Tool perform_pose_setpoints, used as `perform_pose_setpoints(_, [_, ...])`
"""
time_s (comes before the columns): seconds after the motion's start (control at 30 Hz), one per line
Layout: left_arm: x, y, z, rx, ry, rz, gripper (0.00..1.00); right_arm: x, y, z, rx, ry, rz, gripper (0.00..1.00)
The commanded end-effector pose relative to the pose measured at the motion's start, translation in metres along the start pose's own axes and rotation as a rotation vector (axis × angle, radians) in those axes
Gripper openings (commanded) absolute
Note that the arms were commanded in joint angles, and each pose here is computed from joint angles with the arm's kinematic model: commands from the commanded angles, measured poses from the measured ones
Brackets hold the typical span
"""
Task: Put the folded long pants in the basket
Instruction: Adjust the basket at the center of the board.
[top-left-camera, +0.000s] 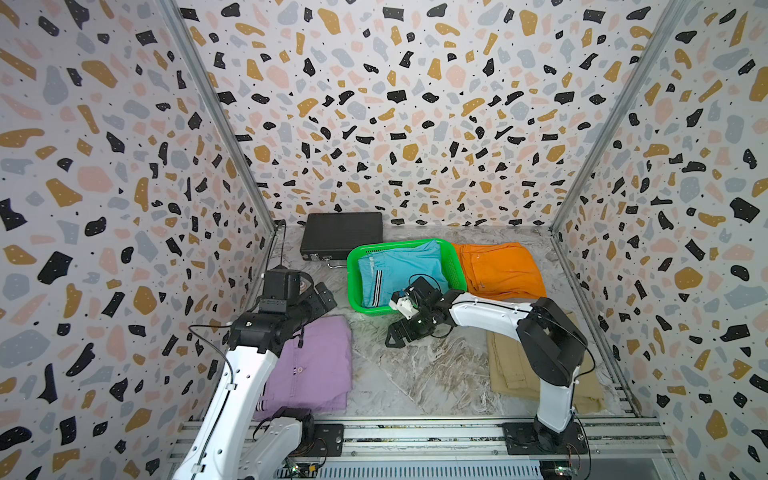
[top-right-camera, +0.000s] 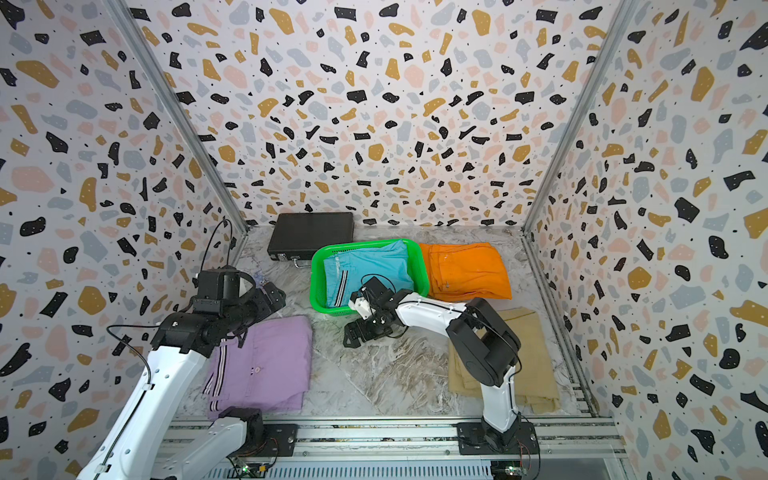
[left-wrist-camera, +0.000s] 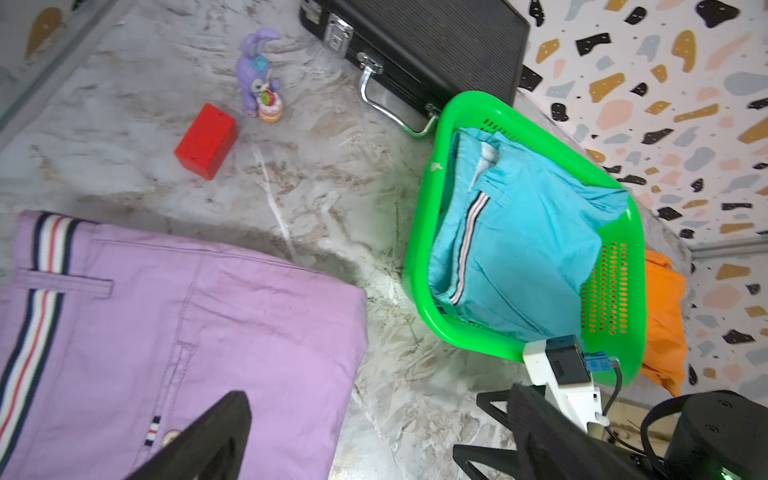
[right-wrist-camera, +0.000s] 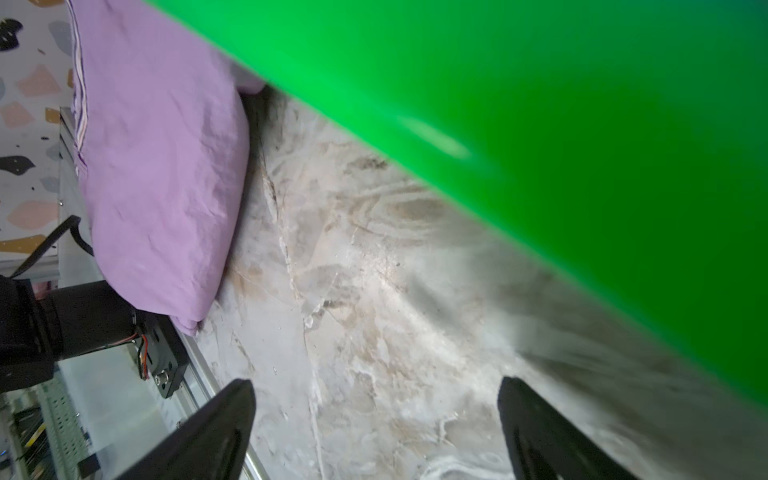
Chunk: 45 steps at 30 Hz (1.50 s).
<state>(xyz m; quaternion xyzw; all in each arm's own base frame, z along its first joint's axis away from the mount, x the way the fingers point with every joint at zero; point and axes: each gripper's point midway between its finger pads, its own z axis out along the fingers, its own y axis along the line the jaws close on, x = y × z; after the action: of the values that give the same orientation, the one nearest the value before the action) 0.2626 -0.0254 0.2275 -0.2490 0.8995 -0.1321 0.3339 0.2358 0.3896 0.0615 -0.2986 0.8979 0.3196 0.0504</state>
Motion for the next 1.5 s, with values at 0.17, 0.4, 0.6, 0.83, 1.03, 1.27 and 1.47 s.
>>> perform_pose_setpoints(0.17, [-0.001,0.031,-0.023,-0.128,-0.044,-0.038,1.0,0.002,0.054,0.036,-0.135,0.186,-0.056,0.94])
perform_pose_setpoints(0.4, [0.003,0.034,-0.035,-0.139,-0.024,-0.028,1.0,-0.004,0.092,0.064,-0.219,0.174,-0.003,0.93])
perform_pose_setpoints(0.6, [-0.001,0.028,-0.045,-0.125,-0.026,-0.011,1.0,-0.022,0.088,0.093,-0.176,0.142,0.158,0.9])
perform_pose_setpoints(0.83, [-0.017,0.019,-0.06,-0.088,-0.103,0.015,1.0,-0.059,0.062,0.088,-0.061,0.065,0.167,0.92])
perform_pose_setpoints(1.03, [-0.009,0.015,-0.061,-0.049,-0.082,0.0,1.0,-0.092,0.036,0.057,-0.001,-0.091,0.24,0.95])
perform_pose_setpoints(1.27, [-0.009,0.008,-0.062,-0.012,-0.069,0.008,1.0,-0.087,0.084,0.004,-0.053,-0.261,0.232,1.0])
perform_pose_setpoints(1.47, [-0.011,0.005,-0.073,0.008,-0.093,0.012,1.0,-0.053,0.104,0.001,-0.06,-0.275,0.346,1.0])
